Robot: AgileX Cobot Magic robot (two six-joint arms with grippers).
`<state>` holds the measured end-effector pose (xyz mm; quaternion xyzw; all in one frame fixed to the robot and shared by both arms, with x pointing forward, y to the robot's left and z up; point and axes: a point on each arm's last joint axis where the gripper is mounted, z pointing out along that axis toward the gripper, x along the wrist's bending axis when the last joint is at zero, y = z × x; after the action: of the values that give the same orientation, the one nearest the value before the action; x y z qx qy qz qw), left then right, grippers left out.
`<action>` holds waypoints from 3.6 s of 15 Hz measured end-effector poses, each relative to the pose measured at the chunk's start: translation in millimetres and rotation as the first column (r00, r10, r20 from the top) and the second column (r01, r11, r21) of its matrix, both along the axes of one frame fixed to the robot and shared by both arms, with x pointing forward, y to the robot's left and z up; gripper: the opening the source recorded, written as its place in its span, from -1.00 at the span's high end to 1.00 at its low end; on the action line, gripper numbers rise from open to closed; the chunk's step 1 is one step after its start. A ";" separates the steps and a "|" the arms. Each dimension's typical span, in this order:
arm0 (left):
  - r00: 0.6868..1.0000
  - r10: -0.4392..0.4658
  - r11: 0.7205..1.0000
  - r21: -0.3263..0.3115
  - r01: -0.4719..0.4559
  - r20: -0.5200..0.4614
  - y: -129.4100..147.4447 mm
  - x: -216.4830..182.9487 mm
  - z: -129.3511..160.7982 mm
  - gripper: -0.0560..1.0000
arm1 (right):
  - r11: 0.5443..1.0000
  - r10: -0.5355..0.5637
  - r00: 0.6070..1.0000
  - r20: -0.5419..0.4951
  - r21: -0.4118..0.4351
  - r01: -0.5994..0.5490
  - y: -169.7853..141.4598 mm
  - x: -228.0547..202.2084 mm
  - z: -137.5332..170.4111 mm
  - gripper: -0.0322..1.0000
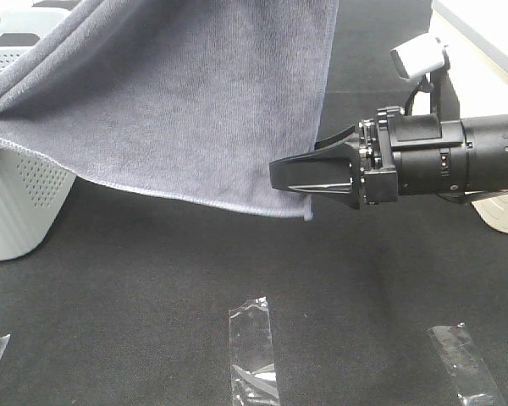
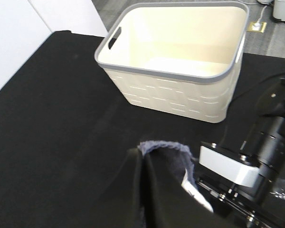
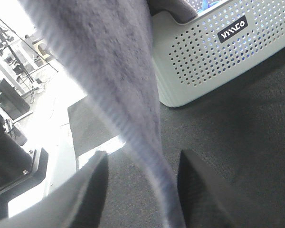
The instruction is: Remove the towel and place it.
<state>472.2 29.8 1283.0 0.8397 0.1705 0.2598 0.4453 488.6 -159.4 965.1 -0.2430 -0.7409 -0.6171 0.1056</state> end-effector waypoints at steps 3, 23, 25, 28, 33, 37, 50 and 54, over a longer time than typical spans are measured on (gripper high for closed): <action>0.999 0.026 0.999 -0.022 -0.026 0.024 0.6 2.5 2.6 0.89 | 1.000 0.000 1.000 0.000 0.000 0.000 0.0 0.0 0.0 0.05; 0.857 0.510 0.857 0.121 -0.500 -0.072 38.7 58.5 -30.3 0.89 | 0.953 -0.169 0.928 -0.332 -0.295 0.068 -5.8 18.8 69.1 0.94; 0.817 0.572 0.817 0.148 -0.558 -0.077 48.8 87.9 -47.2 0.89 | 0.871 -0.318 0.886 -0.337 -0.473 0.133 -14.3 34.6 93.5 0.94; 0.789 0.612 0.789 0.089 -0.607 -0.044 64.4 136.5 -67.3 0.89 | 0.708 -0.524 0.840 -0.144 -0.621 0.335 -30.3 63.5 151.5 0.94; 0.812 0.567 0.816 -0.224 -0.532 0.138 76.6 175.0 -49.1 0.89 | 0.641 -0.595 0.791 0.141 -0.511 0.573 -30.3 119.4 239.1 0.94; 0.785 0.574 0.804 -0.342 -0.487 0.232 87.4 173.3 -17.8 0.89 | 0.594 -0.618 0.703 0.352 -0.377 0.711 -37.8 122.8 295.7 0.94; 0.743 0.662 0.748 -0.143 -0.648 0.099 92.0 209.1 -72.8 0.89 | 0.455 -0.601 0.672 0.433 -0.505 0.733 -42.6 160.4 263.0 0.94; 0.733 0.677 0.736 -0.064 -0.674 0.065 97.2 261.9 -147.7 0.89 | 0.413 -0.592 0.670 0.448 -0.545 0.729 -34.9 210.1 205.3 0.94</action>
<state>734.0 127.0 1135.2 0.7005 0.4495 0.4357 0.3425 698.7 -194.4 1170.5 -0.4776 -0.7612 -0.3055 -0.3147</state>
